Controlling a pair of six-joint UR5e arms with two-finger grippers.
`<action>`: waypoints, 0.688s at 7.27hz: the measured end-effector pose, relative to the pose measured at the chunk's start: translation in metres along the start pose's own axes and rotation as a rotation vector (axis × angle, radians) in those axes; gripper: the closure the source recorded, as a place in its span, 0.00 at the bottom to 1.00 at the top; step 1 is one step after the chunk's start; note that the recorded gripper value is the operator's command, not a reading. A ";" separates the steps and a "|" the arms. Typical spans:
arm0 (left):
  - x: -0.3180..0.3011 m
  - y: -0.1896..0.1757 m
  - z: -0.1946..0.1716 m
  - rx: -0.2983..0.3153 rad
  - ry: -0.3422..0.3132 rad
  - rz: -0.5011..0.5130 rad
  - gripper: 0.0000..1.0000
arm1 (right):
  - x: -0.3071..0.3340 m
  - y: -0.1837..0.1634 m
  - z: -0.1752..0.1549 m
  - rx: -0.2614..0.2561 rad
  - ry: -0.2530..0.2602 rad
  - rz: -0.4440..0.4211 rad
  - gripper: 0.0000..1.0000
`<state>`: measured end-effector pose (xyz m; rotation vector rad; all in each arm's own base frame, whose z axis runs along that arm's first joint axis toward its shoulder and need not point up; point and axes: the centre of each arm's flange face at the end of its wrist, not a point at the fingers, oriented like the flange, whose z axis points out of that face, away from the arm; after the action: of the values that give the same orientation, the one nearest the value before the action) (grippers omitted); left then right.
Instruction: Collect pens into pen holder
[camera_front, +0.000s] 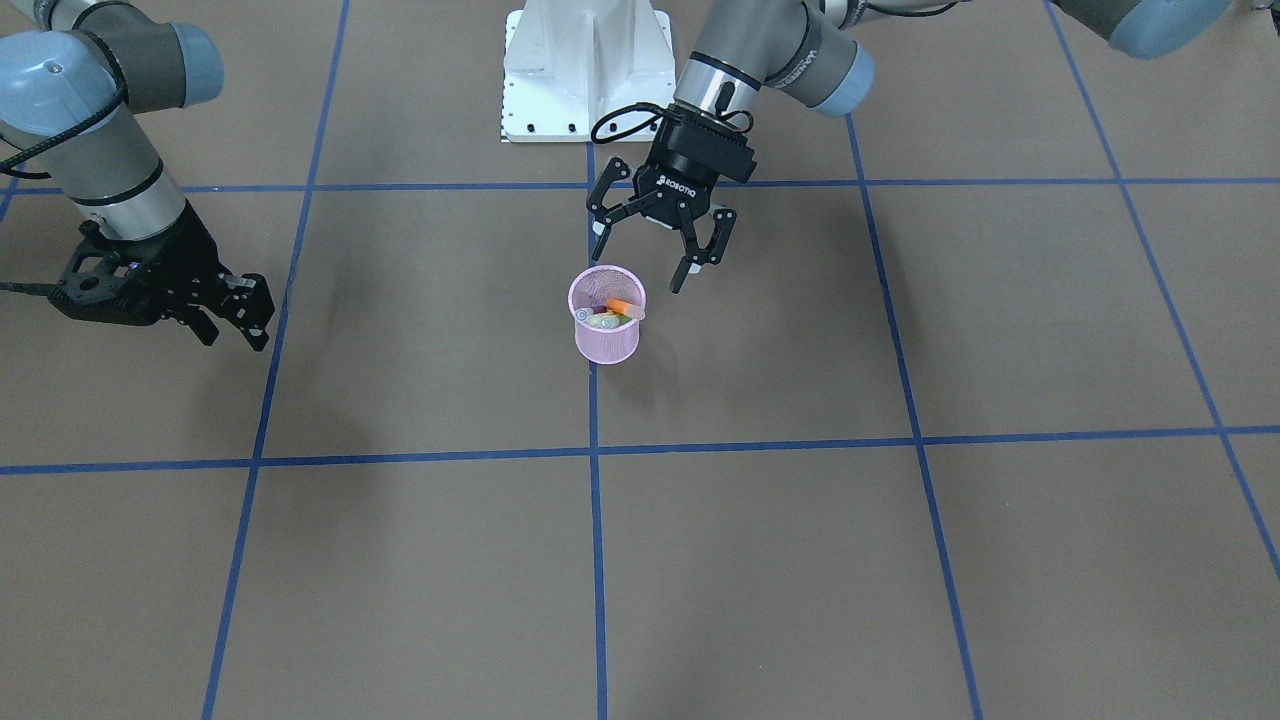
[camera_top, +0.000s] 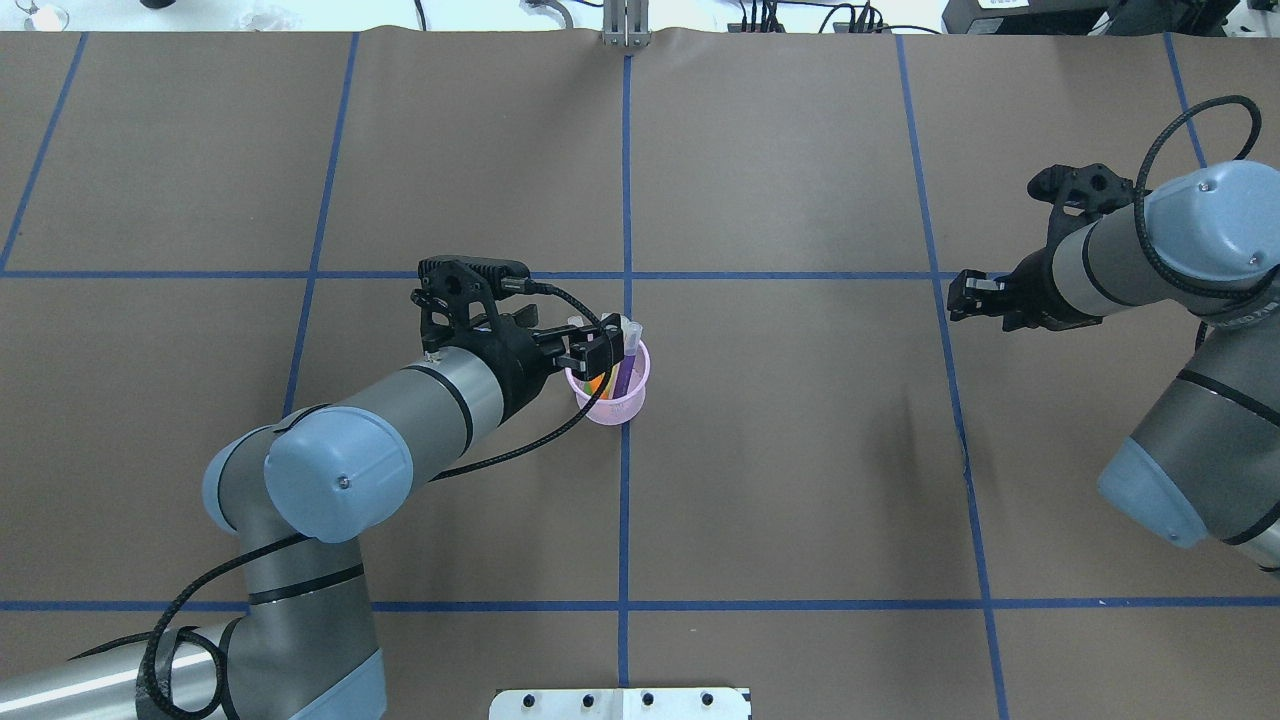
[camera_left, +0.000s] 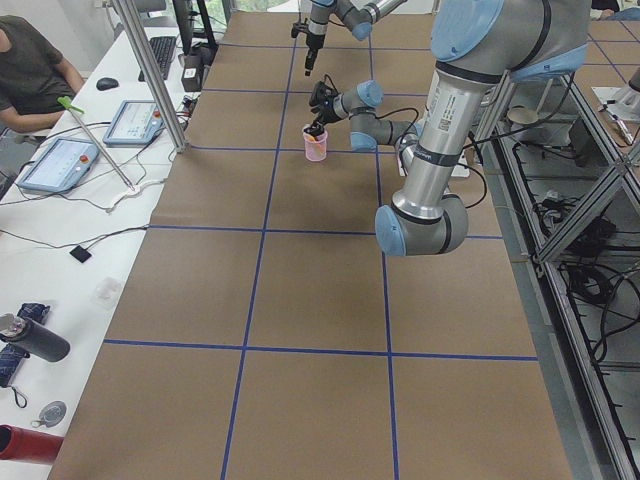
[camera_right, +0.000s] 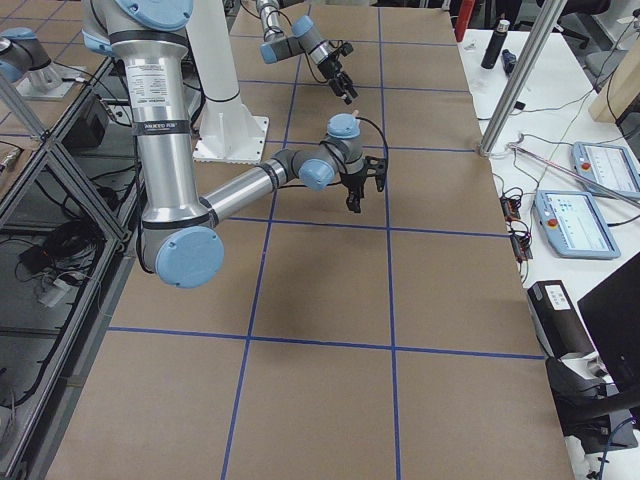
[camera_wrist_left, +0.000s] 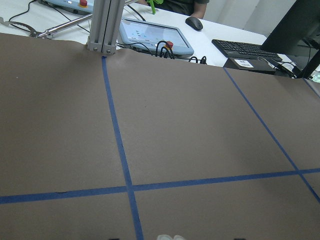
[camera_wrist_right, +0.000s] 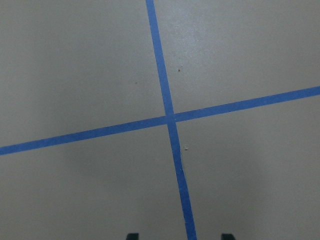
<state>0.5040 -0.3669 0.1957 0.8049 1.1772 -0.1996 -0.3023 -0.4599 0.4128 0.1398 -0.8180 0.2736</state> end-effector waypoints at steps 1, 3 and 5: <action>-0.014 0.000 -0.009 -0.006 -0.006 -0.001 0.01 | 0.003 -0.004 -0.003 0.002 -0.002 0.000 0.37; -0.089 -0.012 -0.031 -0.105 -0.049 0.004 0.02 | 0.029 -0.026 -0.018 -0.010 -0.009 -0.017 0.37; -0.197 -0.045 -0.065 -0.303 -0.105 -0.027 0.02 | 0.096 -0.065 -0.033 -0.033 0.002 -0.058 0.37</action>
<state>0.3522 -0.4074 0.3384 0.5070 1.0872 -0.0814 -0.1975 -0.4961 0.4596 0.1320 -0.8145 0.2057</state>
